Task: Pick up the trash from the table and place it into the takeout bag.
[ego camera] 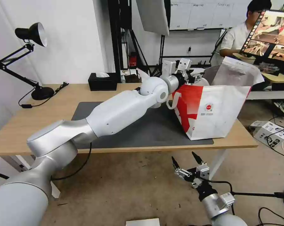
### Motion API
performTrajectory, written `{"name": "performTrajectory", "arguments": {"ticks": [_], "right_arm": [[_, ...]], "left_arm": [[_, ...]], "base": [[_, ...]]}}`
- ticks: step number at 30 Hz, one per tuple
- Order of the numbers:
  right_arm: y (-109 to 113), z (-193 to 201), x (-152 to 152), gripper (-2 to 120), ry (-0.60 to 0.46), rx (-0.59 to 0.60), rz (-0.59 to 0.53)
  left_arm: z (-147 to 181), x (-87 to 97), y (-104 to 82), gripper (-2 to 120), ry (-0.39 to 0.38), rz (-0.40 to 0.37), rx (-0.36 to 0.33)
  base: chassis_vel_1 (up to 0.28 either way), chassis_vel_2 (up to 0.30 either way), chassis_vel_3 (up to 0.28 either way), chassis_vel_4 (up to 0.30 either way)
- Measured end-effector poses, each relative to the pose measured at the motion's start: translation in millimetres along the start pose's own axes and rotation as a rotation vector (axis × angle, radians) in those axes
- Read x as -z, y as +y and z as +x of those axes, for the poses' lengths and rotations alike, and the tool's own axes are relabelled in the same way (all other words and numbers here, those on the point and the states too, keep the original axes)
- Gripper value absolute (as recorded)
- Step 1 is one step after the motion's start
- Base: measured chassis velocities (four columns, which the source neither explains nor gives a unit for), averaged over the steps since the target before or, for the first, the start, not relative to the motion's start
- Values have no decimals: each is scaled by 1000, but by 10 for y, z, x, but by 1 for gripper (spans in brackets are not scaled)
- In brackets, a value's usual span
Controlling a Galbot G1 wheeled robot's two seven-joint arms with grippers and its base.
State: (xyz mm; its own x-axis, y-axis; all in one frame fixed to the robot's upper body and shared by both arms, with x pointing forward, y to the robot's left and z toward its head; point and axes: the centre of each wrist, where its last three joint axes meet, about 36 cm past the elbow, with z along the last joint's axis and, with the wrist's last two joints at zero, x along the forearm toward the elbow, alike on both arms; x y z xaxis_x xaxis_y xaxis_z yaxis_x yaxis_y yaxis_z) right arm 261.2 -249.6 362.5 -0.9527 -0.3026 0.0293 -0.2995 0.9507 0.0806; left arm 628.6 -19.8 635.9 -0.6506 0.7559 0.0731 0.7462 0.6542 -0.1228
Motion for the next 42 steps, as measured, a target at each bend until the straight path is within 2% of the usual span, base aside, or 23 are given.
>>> {"name": "performTrajectory", "arguments": {"ticks": [2, 5, 10, 16, 23, 25, 30, 33, 34, 37, 42], "right_arm": [[0, 0, 0, 100, 0, 0, 0], [0, 0, 0, 100, 0, 0, 0], [0, 0, 0, 100, 0, 0, 0], [0, 0, 0, 100, 0, 0, 0], [0, 0, 0, 100, 0, 0, 0], [0, 0, 0, 100, 0, 0, 0], [0, 0, 0, 100, 0, 0, 0], [0, 0, 0, 100, 0, 0, 0], [0, 0, 0, 100, 0, 0, 0], [0, 0, 0, 100, 0, 0, 0], [0, 0, 0, 100, 0, 0, 0]], "left_arm": [[12, 3, 8, 85, -1, 0, 1], [59, 22, 32, 98, -14, -1, 3], [162, 61, 68, 100, -49, -6, 20], [545, 149, 223, 100, -95, -28, 71], [878, 111, 355, 100, -144, -67, 107], [1108, 46, 487, 100, -164, -77, 138], [1389, -99, 642, 100, -178, -75, 173], [1655, -286, 761, 100, -198, -56, 201], [1655, -286, 761, 100, -198, -56, 201], [1908, -453, 841, 100, -233, -29, 199], [2217, -570, 928, 100, -265, -9, 172]], "base": [[0, 0, 0, 0], [0, 0, 0, 0], [0, 0, 0, 0], [0, 0, 0, 0], [0, 0, 0, 0], [0, 0, 0, 0], [0, 0, 0, 0], [0, 0, 0, 0], [0, 0, 0, 0], [0, 0, 0, 0], [0, 0, 0, 0]]}}
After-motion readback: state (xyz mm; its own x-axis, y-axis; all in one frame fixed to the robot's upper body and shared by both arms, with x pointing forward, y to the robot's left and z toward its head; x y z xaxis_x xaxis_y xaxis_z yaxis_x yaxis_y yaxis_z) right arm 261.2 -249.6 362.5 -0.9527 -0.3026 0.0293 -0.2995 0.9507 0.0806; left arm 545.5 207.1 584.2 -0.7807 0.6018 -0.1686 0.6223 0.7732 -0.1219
